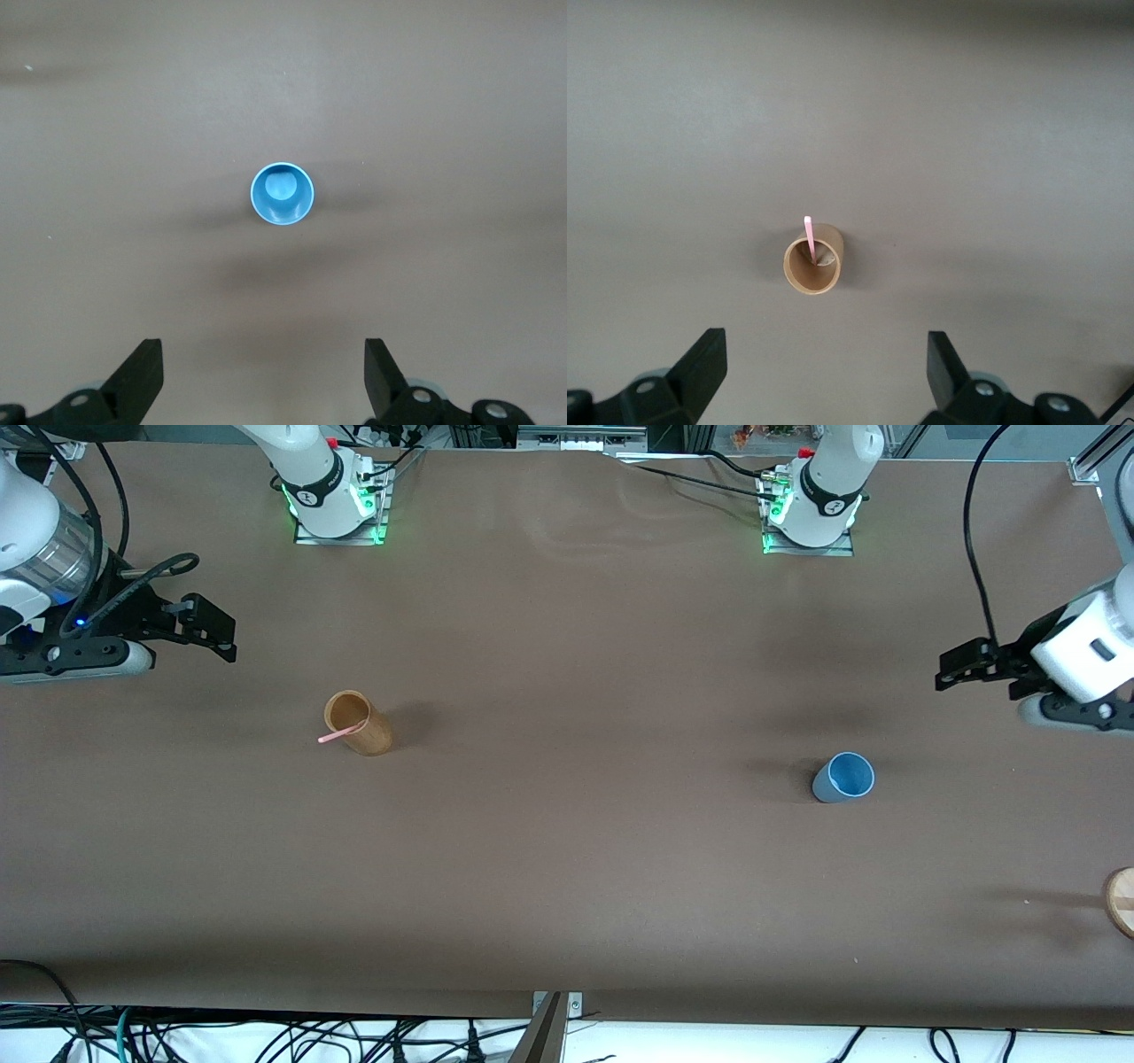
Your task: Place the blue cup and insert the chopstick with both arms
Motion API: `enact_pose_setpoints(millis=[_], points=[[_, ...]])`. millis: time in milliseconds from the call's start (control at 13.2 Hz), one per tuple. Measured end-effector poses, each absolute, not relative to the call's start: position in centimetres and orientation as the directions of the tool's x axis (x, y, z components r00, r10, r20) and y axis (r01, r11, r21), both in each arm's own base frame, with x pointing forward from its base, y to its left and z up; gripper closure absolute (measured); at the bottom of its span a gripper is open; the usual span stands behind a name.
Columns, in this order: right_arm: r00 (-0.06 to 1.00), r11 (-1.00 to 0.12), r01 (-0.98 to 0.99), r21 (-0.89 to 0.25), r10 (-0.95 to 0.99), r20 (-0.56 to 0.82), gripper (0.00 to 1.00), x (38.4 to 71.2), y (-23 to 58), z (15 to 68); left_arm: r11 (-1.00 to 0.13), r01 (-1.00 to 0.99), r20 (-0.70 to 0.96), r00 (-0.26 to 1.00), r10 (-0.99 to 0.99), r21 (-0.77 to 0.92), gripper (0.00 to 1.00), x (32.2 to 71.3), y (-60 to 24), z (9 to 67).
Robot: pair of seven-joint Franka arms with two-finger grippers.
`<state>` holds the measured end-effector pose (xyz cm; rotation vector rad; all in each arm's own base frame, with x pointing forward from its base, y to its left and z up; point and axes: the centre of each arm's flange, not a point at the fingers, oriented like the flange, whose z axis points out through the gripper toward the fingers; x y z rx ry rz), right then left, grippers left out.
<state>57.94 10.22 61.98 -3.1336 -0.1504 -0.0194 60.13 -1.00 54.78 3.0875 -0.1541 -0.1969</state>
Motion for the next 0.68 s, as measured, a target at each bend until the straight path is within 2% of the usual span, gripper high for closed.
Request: enact_pose_setpoints(millis=[303,530,682], points=[[0.99,-0.99,0.139,-0.002,0.139,-0.014,0.0,58.0,10.3,60.9,-0.992,-0.116,-0.125,0.985,-0.123,0.057,0.0,63.2,-2.4,49.1],[0.984,-0.987,0.159,-0.002,0.159,-0.08,0.0,58.7,10.8,56.9,-0.992,-0.115,-0.103,0.987,-0.12,0.057,0.0,65.1,-2.8,45.3],[0.982,-0.985,0.171,-0.005,0.171,-0.076,0.0,59.4,11.7,53.1,-0.995,-0.089,-0.091,0.991,-0.094,0.053,0.0,65.9,-3.5,42.7]])
